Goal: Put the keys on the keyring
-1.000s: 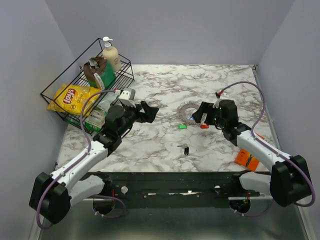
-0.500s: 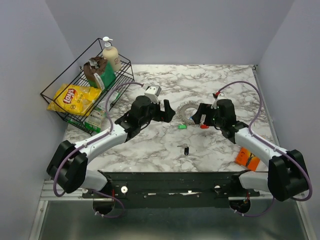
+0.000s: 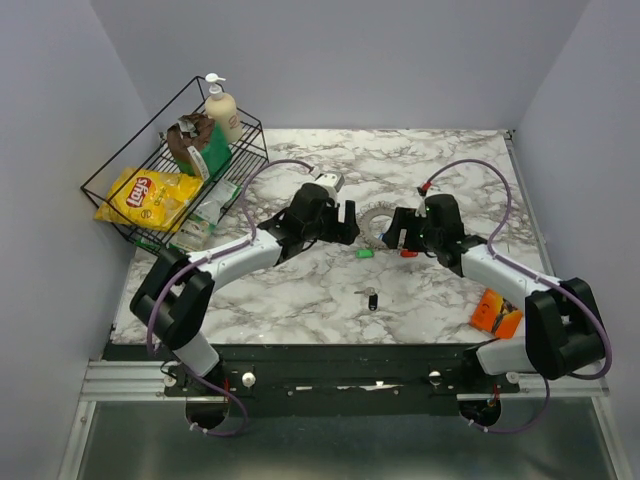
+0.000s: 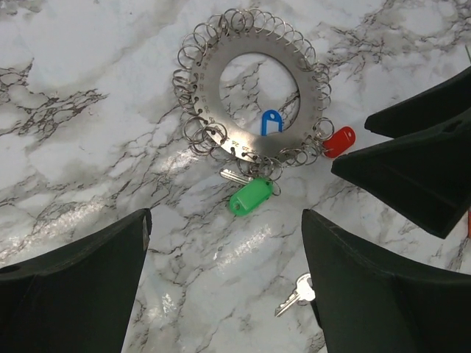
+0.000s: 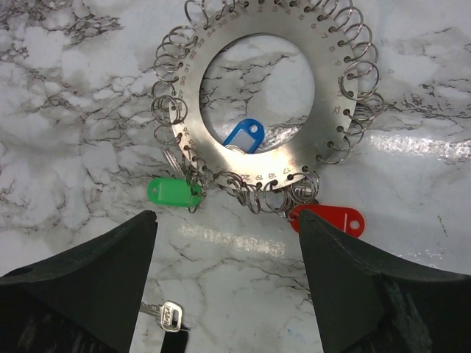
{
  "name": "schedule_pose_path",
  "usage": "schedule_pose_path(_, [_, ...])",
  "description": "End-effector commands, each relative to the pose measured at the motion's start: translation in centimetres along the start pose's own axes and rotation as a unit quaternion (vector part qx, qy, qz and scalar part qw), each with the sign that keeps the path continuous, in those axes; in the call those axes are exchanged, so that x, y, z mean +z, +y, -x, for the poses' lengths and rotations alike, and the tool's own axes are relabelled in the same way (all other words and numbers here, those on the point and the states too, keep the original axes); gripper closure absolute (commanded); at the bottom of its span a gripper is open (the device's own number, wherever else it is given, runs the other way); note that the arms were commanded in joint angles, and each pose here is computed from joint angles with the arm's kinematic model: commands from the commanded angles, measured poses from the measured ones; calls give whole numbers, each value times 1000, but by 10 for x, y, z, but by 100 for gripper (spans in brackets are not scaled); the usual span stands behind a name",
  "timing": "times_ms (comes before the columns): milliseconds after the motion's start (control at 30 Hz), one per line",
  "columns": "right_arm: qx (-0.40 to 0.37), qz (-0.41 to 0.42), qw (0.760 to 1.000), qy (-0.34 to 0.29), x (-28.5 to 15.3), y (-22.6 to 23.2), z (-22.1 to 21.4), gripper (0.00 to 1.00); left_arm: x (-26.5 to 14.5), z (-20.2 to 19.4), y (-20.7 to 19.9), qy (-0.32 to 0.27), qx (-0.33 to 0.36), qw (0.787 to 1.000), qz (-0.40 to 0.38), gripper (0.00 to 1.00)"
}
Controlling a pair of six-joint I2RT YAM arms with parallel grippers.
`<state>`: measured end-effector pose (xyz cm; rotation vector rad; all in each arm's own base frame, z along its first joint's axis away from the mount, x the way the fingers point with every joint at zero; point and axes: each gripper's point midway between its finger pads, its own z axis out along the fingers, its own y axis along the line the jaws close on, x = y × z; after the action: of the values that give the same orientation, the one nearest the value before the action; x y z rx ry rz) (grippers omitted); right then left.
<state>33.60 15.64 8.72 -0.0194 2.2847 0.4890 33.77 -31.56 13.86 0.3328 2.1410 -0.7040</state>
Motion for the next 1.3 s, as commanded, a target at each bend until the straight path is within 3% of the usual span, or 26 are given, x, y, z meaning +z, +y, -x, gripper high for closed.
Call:
schedule_pose_path(0, [-9,20,1000,12,-1,10,3,15,15,-9,-4,34,8,999,-11,9])
schedule_pose_path(233, [-14,57,998,20,7,25,6,21,33,-15,4,58,-5,998,-17,9])
schedule_pose_path(667, [-29,119,992,31,55,58,31,29,29,-14,35,54,-56,997,-27,9])
schedule_pose_path(900, [-32,139,989,38,72,65,34,31,17,-12,28,36,-102,987,-115,10])
schedule_pose_path(1267, [-19,153,986,59,96,71,29,36,-2,-4,29,5,-72,991,-111,8])
